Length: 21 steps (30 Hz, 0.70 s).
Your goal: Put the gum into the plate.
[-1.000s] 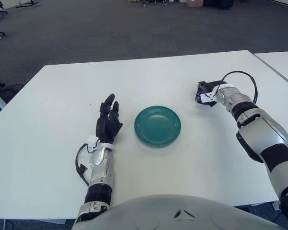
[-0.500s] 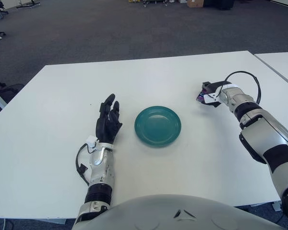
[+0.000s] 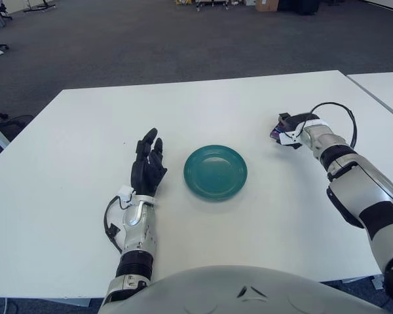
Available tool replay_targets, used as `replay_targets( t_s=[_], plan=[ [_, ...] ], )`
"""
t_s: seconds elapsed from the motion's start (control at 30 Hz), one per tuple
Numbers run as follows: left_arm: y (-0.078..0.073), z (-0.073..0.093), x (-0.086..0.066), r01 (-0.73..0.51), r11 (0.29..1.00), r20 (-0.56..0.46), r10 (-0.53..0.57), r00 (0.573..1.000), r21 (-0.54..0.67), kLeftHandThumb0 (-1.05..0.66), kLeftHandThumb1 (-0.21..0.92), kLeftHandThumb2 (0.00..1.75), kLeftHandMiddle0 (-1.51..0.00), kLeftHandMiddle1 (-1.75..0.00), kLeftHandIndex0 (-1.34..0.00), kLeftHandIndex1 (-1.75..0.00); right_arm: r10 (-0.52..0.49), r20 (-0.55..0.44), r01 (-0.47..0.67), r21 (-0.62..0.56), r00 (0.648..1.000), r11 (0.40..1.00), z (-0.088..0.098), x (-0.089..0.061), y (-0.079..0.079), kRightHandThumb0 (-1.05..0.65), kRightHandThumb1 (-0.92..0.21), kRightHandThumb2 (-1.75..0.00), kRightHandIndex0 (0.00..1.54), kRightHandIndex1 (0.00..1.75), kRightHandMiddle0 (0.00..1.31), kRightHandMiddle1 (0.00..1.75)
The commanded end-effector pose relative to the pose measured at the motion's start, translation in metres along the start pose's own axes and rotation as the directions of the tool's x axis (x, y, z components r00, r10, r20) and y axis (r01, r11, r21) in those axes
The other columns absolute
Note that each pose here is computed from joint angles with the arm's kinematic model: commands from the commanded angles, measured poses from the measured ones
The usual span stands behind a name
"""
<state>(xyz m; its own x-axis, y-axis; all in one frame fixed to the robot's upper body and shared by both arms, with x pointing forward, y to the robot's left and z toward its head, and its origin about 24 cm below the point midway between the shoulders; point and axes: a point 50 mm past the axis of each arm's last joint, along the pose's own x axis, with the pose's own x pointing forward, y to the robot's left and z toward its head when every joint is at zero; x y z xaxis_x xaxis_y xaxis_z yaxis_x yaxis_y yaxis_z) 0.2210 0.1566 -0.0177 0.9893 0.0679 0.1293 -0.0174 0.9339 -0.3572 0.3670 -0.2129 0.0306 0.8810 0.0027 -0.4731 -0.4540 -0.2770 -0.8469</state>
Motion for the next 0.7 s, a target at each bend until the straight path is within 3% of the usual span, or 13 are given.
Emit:
replay_targets(
  t_s=[0.0, 0.3, 0.67],
  plan=[
    [-0.003, -0.023, -0.022, -0.071, 0.994, -0.099, 0.062, 0.993, -0.085, -0.89, 0.92, 0.82, -0.23, -0.01, 0.0, -0.8, 0.092, 0.005, -0.092, 0.024, 0.996, 0.995, 0.009, -0.005, 0.047, -1.05, -0.92, -1.0, 0.27, 0.03, 0.0, 0.34],
    [0.001, -0.021, -0.022, -0.068, 0.993, -0.097, 0.059, 0.994, -0.092, -0.91, 0.92, 0.79, -0.25, -0.01, -0.05, -0.86, 0.01, -0.027, -0.007, 0.099, 1.0, 0.995, 0.015, -0.011, 0.069, -1.03, -0.92, -0.98, 0.32, 0.02, 0.0, 0.5],
    [0.006, -0.017, -0.021, -0.063, 0.998, -0.087, 0.062, 0.994, -0.014, -0.89, 0.92, 0.84, -0.27, -0.01, -0.01, -0.84, -0.051, -0.079, 0.067, 0.21, 0.996, 0.975, 0.018, -0.01, 0.067, -1.01, -0.92, -0.98, 0.29, 0.0, 0.0, 0.5]
  ],
)
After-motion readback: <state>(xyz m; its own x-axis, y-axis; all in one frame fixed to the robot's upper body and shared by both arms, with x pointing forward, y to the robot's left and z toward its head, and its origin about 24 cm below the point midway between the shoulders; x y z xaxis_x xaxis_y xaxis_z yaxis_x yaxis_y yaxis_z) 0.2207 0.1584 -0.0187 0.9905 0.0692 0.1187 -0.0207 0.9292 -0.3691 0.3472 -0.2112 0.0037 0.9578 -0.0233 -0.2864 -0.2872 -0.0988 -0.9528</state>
